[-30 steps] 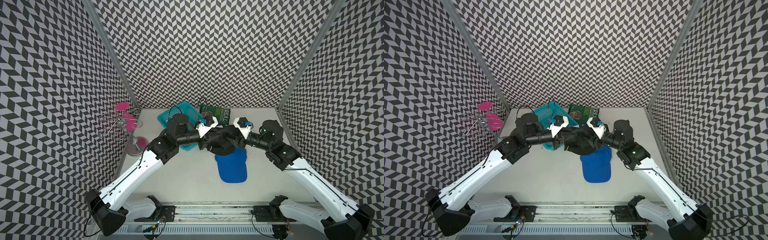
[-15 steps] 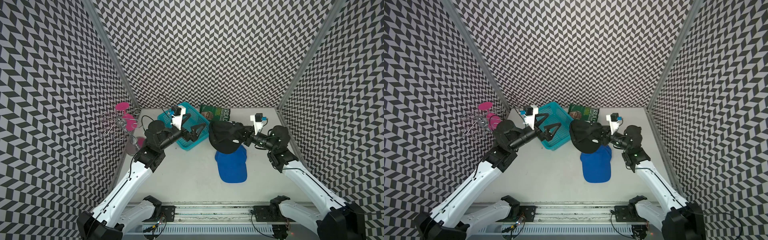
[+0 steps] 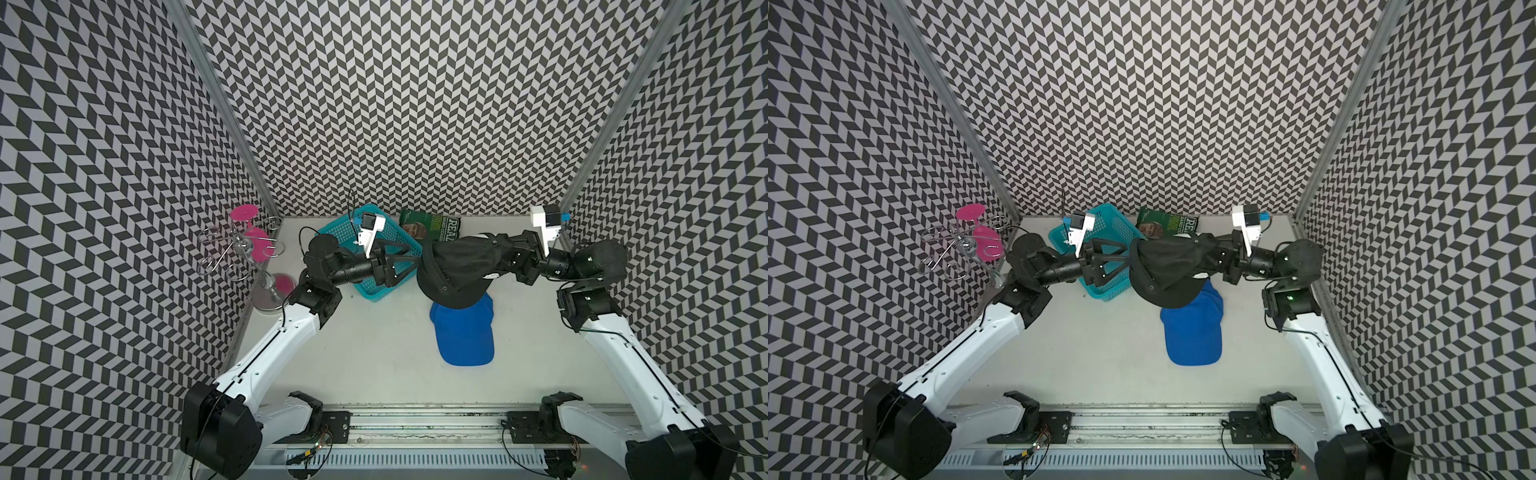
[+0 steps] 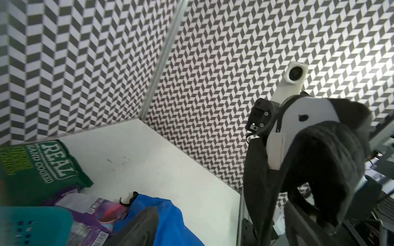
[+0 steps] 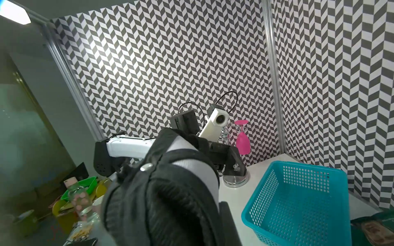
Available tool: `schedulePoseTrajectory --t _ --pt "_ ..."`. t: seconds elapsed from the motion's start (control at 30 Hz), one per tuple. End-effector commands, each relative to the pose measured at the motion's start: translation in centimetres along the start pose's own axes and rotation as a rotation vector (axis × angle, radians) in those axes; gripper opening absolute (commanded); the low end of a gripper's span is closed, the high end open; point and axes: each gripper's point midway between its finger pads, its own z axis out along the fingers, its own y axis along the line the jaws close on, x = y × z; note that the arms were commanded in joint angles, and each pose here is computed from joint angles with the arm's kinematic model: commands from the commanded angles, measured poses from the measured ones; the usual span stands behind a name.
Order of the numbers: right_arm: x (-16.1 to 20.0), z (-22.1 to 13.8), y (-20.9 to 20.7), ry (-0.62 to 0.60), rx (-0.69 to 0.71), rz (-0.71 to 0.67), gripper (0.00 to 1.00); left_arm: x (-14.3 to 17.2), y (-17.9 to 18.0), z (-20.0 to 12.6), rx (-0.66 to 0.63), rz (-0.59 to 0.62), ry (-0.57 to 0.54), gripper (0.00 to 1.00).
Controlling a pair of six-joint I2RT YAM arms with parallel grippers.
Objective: Turn the baseball cap inside out
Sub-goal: Turn over the baseball cap.
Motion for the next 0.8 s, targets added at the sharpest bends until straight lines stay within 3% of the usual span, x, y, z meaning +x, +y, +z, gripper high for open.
schedulePoseTrajectory --t 0.0,0.1,0.23,0.4,0.5,0.57,0.63,0.67,0.7,0.77 --pt "-1.2 -0.1 1.6 -0.021 -0.044 -0.027 0.00 -1.2 -4.1 0.4 0.156 0.098 0.019 0.89" --pt "-1.2 -0.1 1.5 -0.026 -0.038 -0.019 0.00 -0.8 -4.5 0.6 0.169 0.103 0.020 0.88" --pt "-1.2 0.0 1.8 -0.021 -0.057 -0.009 0.00 -0.9 -3.9 1.1 0.149 0.086 -0.009 0.75" --pt "0.3 0.3 1.4 0.031 -0.073 0.034 0.00 -1.6 -5.8 2.6 0.248 0.102 -0.047 0.67" --pt "1.6 0.3 0.6 0.067 -0.059 0.059 0.00 -1.6 -6.0 3.2 0.267 0.095 -0.045 0.52" --pt "2.5 0.2 -0.4 0.075 -0.008 0.061 0.03 -1.7 -5.3 3.2 0.234 0.089 -0.067 0.34" --pt "3.0 -0.1 -1.8 0.069 0.071 0.067 0.19 -2.2 -4.5 2.8 0.171 0.086 -0.112 0.06" --pt "3.2 -0.2 -2.5 0.063 0.112 0.066 0.38 -2.5 -4.0 2.5 0.129 0.085 -0.140 0.00" --pt "3.2 -0.5 -3.3 0.053 0.164 0.068 0.64 -2.8 -3.4 2.2 0.074 0.082 -0.170 0.00" --pt "3.0 -1.3 -4.9 0.024 0.288 0.055 0.82 -3.4 -1.6 1.3 -0.064 0.061 -0.235 0.00"
